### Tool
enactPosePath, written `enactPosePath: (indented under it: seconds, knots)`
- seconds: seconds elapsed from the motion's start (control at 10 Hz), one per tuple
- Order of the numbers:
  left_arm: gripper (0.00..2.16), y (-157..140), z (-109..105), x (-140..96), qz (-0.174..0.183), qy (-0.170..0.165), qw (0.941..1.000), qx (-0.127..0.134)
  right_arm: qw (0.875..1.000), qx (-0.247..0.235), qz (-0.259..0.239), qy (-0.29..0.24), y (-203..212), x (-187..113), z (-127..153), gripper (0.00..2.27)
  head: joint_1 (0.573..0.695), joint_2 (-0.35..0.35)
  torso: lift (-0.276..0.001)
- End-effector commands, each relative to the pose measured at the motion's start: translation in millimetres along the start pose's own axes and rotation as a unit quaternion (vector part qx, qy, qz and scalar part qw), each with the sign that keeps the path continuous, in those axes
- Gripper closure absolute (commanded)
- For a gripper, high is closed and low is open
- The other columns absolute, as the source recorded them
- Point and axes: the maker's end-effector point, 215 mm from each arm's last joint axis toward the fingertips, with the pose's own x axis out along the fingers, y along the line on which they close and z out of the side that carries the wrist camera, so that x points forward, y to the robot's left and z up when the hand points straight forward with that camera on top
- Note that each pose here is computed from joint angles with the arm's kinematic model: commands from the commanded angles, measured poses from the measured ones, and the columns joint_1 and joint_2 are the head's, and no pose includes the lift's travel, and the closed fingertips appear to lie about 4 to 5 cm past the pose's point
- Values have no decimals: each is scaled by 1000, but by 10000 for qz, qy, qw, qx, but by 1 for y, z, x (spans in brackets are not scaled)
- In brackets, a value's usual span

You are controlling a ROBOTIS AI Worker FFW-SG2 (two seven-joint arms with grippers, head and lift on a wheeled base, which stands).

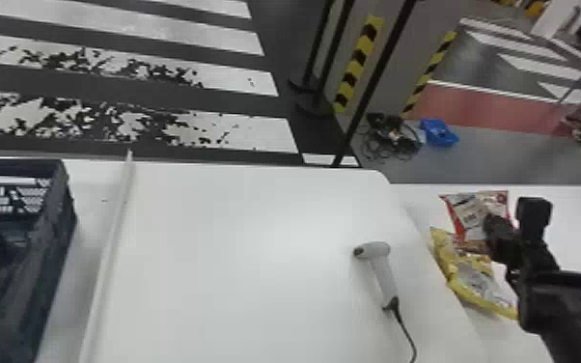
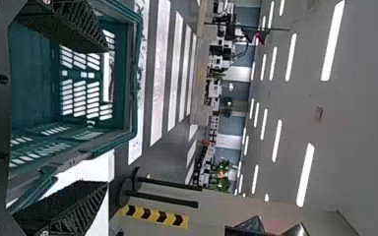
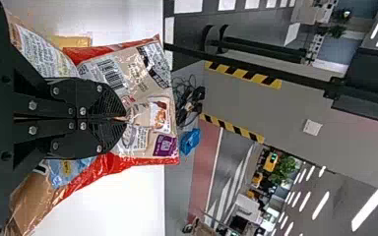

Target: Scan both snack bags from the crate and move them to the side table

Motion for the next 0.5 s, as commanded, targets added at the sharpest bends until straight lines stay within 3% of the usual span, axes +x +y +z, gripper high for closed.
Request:
enactPosePath:
  seconds: [0.0,0.1,0.2,0.3,0.4]
  knots:
    - [29,-8,10,2,-82,-16,10000,-14,9996,-246,-143,-61,-13,16,12,2246,695,-350,-95]
    - [29,-11,12,0,-111,-8,9999,-48,9987,-405,-197,-256,-19,22,31,2229,695,-350,-95]
    - [29,-14,12,-1,-126,18,9999,-53,9981,-492,-152,-331,-14,26,44,1484,695,-350,-95]
    - [29,-19,9,-1,-148,87,9998,-97,9981,-614,-94,-15,-10,30,33,100,695,-350,-95]
    - [29,-21,8,0,-146,98,9998,-101,9984,-500,-108,243,-12,30,21,-2,695,-350,-95]
